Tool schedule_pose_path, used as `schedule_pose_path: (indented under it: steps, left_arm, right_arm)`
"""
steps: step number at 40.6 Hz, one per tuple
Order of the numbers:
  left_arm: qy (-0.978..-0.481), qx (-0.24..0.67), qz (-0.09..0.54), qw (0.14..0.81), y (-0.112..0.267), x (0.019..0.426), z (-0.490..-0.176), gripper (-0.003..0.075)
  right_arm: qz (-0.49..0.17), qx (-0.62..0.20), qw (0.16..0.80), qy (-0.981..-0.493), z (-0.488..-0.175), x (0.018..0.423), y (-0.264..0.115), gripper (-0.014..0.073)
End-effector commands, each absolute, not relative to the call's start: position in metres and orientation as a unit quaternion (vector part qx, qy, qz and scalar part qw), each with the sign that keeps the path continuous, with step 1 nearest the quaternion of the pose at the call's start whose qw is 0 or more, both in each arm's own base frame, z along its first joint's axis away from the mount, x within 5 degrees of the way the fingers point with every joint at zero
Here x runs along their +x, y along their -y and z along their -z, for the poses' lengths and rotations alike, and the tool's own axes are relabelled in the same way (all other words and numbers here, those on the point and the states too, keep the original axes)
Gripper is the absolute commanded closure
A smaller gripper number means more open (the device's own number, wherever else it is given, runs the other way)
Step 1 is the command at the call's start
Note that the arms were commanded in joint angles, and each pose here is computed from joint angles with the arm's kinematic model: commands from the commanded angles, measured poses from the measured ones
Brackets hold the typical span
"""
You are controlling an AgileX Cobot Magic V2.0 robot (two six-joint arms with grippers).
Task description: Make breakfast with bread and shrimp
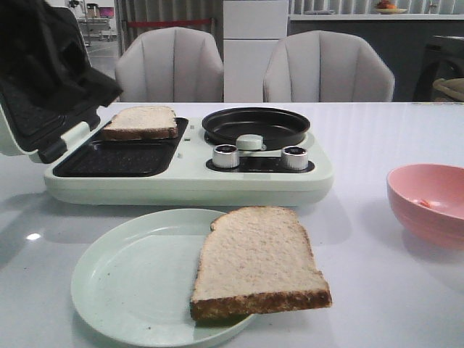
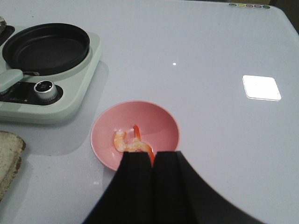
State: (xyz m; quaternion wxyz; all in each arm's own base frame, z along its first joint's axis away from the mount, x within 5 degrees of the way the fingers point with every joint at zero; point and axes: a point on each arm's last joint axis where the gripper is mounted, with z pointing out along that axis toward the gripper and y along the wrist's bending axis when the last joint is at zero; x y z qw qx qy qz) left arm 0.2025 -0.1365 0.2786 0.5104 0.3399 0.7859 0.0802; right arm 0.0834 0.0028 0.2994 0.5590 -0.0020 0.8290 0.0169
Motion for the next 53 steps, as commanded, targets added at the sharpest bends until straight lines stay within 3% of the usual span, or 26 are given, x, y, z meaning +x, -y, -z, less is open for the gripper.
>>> schedule_pose_path:
  steps: [1, 7, 13, 26, 35, 44, 53]
  left_arm:
    - [-0.832, 0.318, -0.113, 0.44, 0.124, 0.19, -0.282, 0.0171]
    - [-0.883, 0.315, -0.125, 0.325, 0.113, 0.175, -0.269, 0.0171]
    - [-0.896, 0.316, -0.042, 0.308, 0.114, 0.156, -0.276, 0.0171]
    - [-0.888, 0.221, 0.099, 0.392, 0.07, 0.109, -0.313, 0.0172]
    - [-0.867, 0.175, 0.198, 0.422, 0.054, 0.072, -0.306, 0.023]
    - [-0.832, 0.165, 0.232, 0.476, 0.045, 0.059, -0.303, 0.0296]
    - [-0.831, 0.165, 0.231, 0.478, 0.045, 0.059, -0.303, 0.0346]
  right_arm:
    - [-0.014, 0.0, 0.595, -0.804, -0.314, 0.087, -0.002, 0.0587]
    - [-0.014, 0.0, 0.595, -0.804, -0.314, 0.087, -0.002, 0.0587]
    - [-0.014, 0.0, 0.595, -0.804, -0.314, 0.087, -0.002, 0.0587]
    - [-0.018, 0.002, 0.596, -0.803, -0.314, 0.087, -0.002, 0.0587]
    - [-0.04, 0.013, 0.601, -0.798, -0.315, 0.088, -0.004, 0.0587]
    - [-0.053, 0.019, 0.594, -0.803, -0.314, 0.087, -0.006, 0.0587]
    - [-0.056, 0.02, 0.596, -0.801, -0.314, 0.087, -0.006, 0.0587]
